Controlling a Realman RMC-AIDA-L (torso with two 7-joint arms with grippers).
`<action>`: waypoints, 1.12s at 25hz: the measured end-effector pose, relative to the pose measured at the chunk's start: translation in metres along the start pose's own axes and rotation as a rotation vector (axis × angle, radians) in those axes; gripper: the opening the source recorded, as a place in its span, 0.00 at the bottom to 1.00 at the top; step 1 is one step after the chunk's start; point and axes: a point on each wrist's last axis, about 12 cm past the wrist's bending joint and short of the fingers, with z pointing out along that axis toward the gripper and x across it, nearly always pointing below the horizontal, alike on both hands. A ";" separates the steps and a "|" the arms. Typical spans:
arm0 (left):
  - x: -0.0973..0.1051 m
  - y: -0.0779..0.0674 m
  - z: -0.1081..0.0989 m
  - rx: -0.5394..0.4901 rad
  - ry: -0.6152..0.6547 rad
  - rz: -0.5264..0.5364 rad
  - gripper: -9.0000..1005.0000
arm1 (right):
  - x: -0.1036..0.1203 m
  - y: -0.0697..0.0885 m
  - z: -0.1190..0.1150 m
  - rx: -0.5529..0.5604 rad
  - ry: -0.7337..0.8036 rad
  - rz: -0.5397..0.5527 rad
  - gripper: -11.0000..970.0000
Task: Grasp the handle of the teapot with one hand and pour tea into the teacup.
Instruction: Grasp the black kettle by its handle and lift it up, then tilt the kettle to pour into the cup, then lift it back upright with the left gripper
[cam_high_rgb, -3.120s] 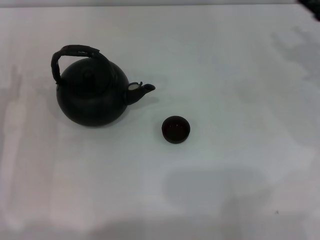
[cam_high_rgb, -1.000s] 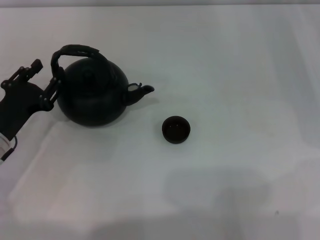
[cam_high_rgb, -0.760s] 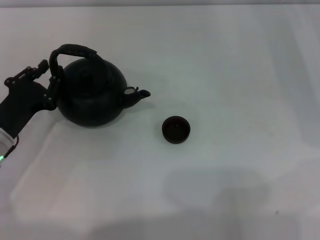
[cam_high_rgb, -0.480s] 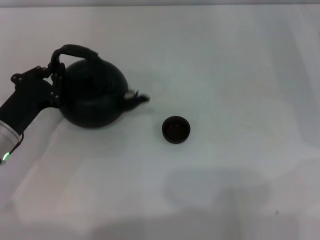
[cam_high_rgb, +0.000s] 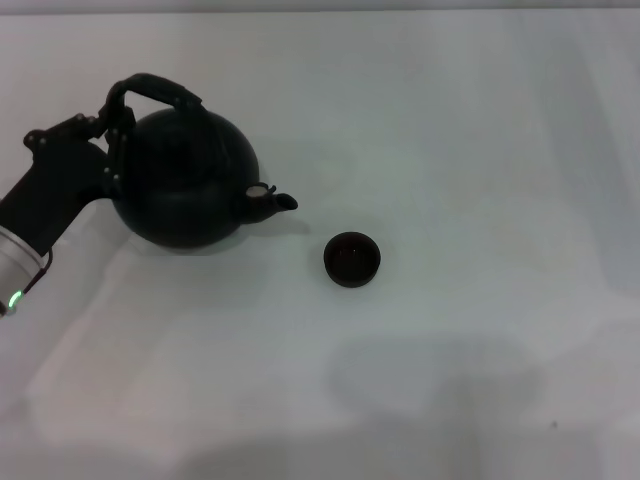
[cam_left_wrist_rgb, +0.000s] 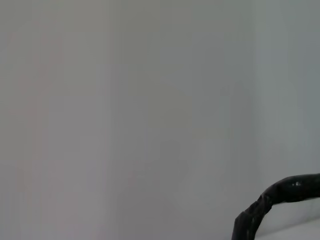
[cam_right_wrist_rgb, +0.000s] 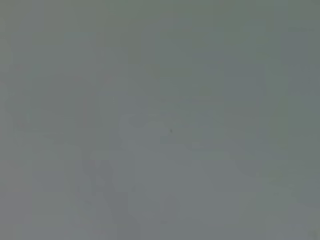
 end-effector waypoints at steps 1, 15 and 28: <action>-0.002 0.000 0.002 0.006 -0.015 0.004 0.11 | 0.001 0.000 0.000 0.001 0.002 0.001 0.86; -0.019 -0.018 0.031 0.112 -0.111 0.297 0.11 | 0.003 0.000 -0.002 0.003 0.010 0.006 0.86; -0.026 -0.027 0.045 0.172 -0.147 0.443 0.11 | 0.006 0.000 -0.004 0.007 0.021 0.011 0.86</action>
